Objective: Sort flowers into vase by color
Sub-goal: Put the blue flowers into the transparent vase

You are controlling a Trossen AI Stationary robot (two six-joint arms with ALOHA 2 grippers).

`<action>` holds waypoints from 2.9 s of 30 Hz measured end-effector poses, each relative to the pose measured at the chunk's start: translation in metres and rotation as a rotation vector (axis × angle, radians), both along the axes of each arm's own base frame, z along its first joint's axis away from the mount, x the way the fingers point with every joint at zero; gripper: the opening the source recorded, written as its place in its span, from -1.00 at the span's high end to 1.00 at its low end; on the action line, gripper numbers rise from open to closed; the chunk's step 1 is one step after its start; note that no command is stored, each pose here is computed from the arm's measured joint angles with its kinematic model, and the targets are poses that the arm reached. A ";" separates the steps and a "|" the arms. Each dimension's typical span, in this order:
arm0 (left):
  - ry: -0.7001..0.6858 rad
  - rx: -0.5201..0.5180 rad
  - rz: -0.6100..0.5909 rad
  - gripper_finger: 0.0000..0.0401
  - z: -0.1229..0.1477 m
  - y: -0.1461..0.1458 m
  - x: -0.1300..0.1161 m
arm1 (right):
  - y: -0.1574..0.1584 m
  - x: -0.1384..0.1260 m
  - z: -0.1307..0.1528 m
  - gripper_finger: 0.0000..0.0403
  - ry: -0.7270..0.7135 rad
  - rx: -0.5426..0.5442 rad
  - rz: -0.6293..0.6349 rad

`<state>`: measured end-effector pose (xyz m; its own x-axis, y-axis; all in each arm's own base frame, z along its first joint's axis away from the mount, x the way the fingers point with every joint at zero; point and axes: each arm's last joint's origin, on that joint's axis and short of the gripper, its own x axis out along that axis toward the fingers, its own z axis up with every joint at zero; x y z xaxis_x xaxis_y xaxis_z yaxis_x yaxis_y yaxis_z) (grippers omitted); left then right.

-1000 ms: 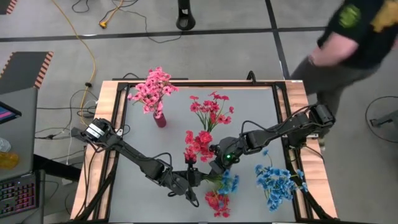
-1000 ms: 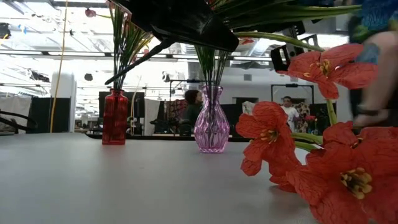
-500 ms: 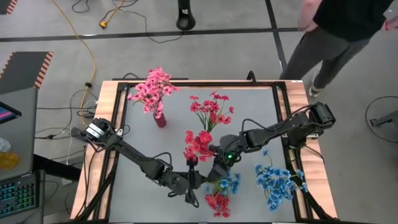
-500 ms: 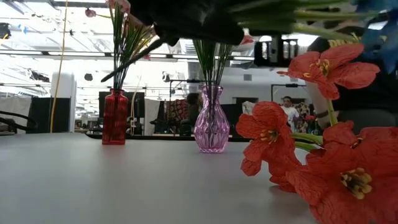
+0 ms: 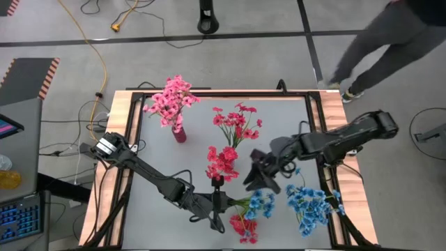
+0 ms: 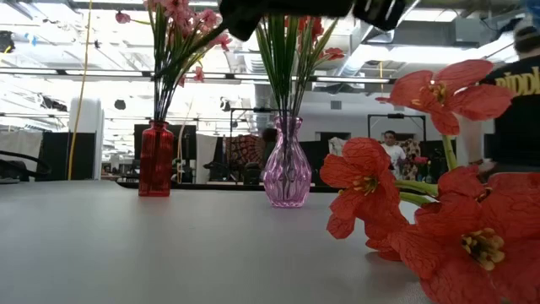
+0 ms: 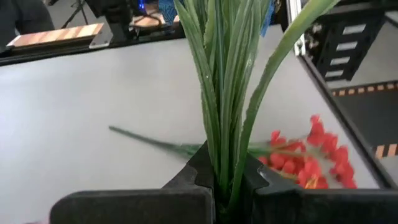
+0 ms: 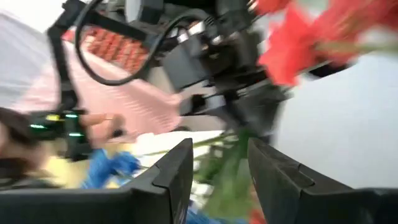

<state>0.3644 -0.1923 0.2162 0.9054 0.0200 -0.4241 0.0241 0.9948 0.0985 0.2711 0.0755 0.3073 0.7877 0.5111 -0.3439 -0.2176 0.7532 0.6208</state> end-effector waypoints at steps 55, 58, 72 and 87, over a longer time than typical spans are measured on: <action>-0.655 -0.176 0.120 0.99 0.109 0.044 0.043 | 0.027 -0.057 0.054 0.11 -0.476 -0.489 -0.174; -0.652 -0.176 0.112 0.99 0.109 0.043 0.043 | 0.029 -0.057 0.053 0.11 -0.476 -0.488 -0.165; -0.629 -0.155 0.073 0.99 0.106 0.037 0.042 | 0.033 -0.086 0.062 0.11 -0.487 -0.468 -0.081; -0.632 -0.158 0.073 0.99 0.106 0.037 0.042 | 0.045 -0.058 0.059 0.11 -0.574 -0.454 -0.136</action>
